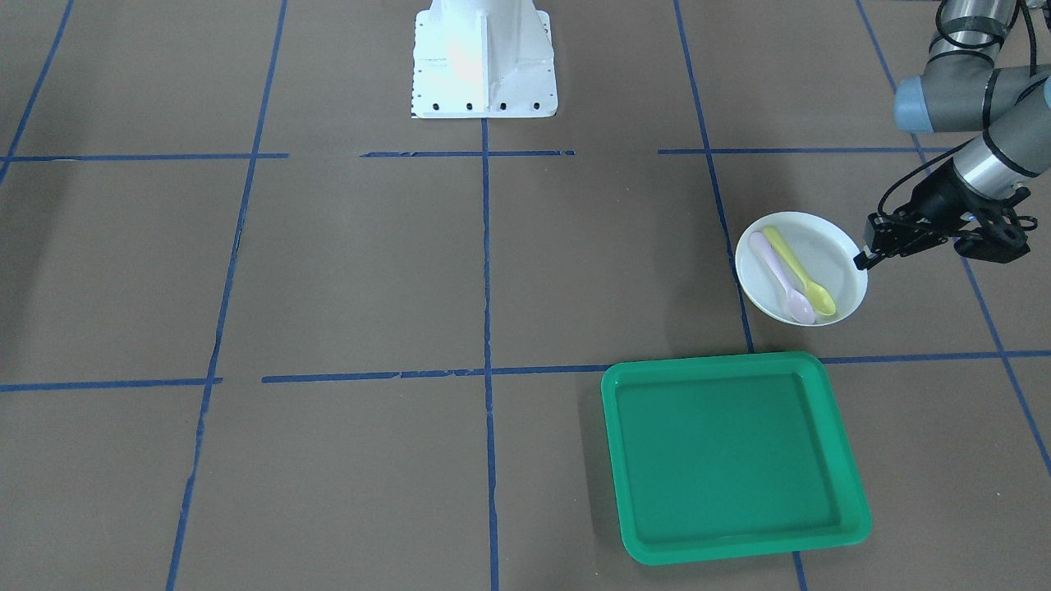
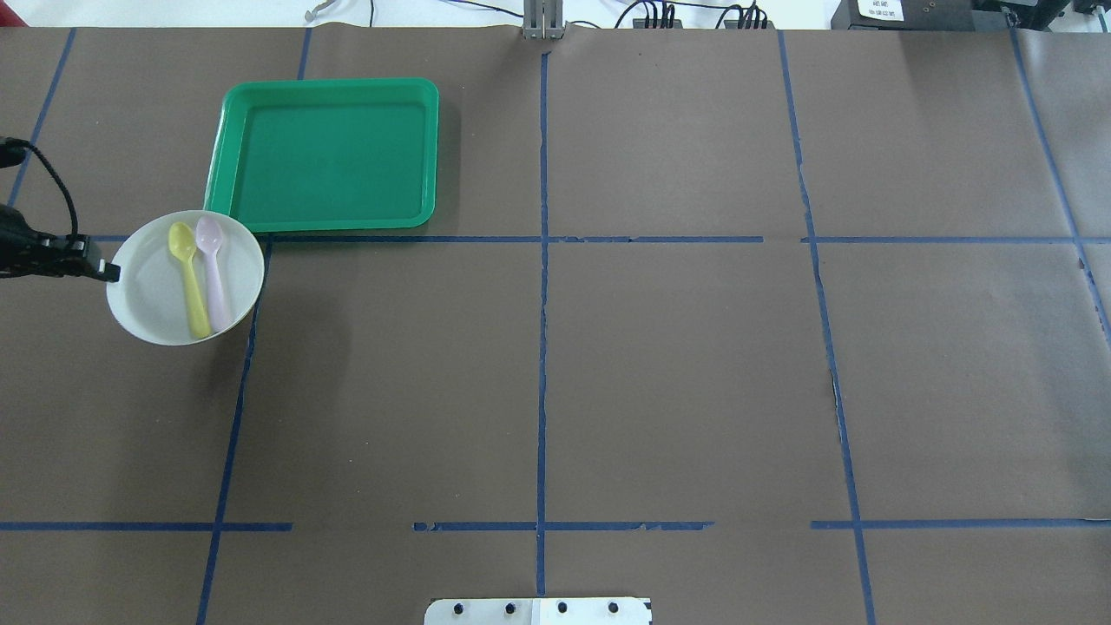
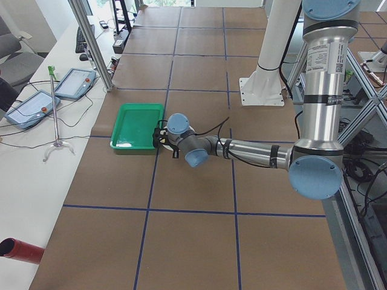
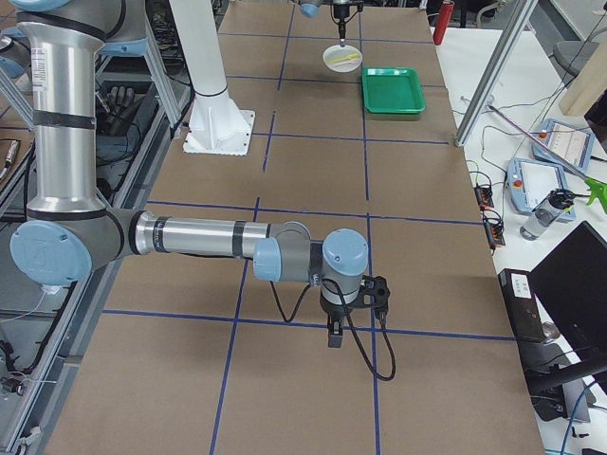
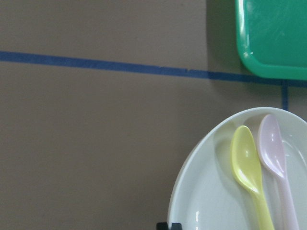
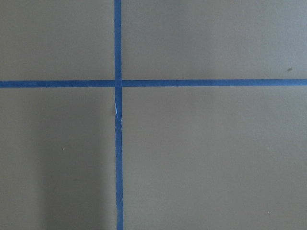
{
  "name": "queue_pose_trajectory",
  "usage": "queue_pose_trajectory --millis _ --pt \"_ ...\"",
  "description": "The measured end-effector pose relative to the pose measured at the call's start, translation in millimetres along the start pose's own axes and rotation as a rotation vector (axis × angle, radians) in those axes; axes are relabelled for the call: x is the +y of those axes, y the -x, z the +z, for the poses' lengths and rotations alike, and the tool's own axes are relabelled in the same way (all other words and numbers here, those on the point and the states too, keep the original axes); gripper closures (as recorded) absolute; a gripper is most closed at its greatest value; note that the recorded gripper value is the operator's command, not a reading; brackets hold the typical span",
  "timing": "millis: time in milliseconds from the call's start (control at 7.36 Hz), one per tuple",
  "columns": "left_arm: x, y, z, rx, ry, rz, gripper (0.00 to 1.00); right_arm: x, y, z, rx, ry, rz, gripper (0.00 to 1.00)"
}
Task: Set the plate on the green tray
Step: 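Lift the white plate with the left gripper toward the green tray, then lower the plate onto the green tray and open the left gripper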
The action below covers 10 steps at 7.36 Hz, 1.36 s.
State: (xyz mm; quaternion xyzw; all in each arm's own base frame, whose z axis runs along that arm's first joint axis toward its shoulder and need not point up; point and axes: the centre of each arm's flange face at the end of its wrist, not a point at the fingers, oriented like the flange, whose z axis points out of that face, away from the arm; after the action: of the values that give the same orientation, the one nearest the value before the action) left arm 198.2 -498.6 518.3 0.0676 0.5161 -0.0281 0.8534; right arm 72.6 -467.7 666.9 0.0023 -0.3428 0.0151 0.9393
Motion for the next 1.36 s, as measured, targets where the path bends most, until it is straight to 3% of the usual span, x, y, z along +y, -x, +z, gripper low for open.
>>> queue_pose_trajectory --millis 272,679,951,1358 --pt "-69.5 -56.5 2.1 0.004 -0.019 0.035 1.00 0.0 0.0 0.0 -0.001 0.000 0.000 0.00" --pt "-150.5 -77.1 20.7 -0.034 -0.016 0.105 1.00 0.0 -0.1 0.0 0.000 0.000 0.000 0.00" --pt "-187.0 -81.8 44.3 -0.058 0.009 0.131 1.00 0.0 -0.1 0.0 0.000 0.000 0.000 0.00" --pt "-202.3 -83.7 76.3 -0.069 0.042 0.161 1.00 0.0 0.1 0.0 -0.001 0.000 0.000 0.00"
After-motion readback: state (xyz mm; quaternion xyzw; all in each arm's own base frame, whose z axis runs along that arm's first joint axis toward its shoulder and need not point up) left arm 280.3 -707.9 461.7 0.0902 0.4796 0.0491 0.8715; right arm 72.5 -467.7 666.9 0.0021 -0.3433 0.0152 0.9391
